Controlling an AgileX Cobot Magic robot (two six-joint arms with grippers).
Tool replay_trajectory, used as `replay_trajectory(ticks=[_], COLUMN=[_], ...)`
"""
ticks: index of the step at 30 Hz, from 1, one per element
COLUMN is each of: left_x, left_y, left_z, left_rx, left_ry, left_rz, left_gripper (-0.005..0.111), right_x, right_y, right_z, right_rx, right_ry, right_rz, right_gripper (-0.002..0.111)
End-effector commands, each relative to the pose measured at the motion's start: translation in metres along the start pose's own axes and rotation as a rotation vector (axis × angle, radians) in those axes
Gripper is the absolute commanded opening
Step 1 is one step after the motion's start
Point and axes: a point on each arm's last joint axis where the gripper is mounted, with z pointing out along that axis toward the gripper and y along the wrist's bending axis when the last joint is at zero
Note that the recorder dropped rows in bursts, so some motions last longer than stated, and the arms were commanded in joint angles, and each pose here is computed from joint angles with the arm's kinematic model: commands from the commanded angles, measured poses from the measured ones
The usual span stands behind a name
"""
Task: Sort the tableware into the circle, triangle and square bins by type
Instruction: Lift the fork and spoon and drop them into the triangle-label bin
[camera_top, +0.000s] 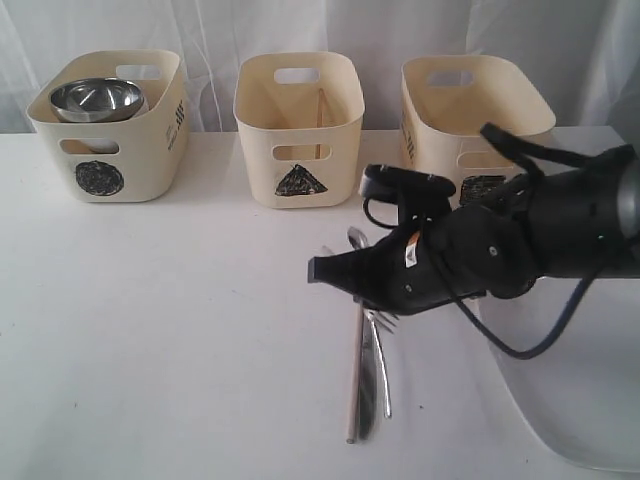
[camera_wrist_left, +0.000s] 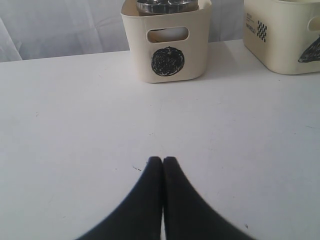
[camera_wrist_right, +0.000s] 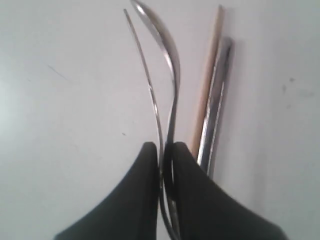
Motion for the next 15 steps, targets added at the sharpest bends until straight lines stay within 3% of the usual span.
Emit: replay_trajectory(ticks=[1,8,15], left_x=[0.001,0.001,0.001], left_y=[0.0,0.0,0.0], left_z=[0.0,0.0,0.0], left_rx=[0.006,0.006,0.006], left_ry=[-0.002,-0.002,-0.002], left_rz=[-0.007,-0.007,-0.007], left_gripper=[0.0,0.0,0.0], right_x=[-0.012,-0.039,-0.105], right_y=[0.007,0.006,0.002], right_z=[-0.023,-0.037,-0.055], right_rx=[-0.055,-0.108,-0.099], right_ry=[-0.103,-0.261,-0.457], right_rz=[-0.039,-0.012,-0.05], right_gripper=[0.0,0.0,0.0])
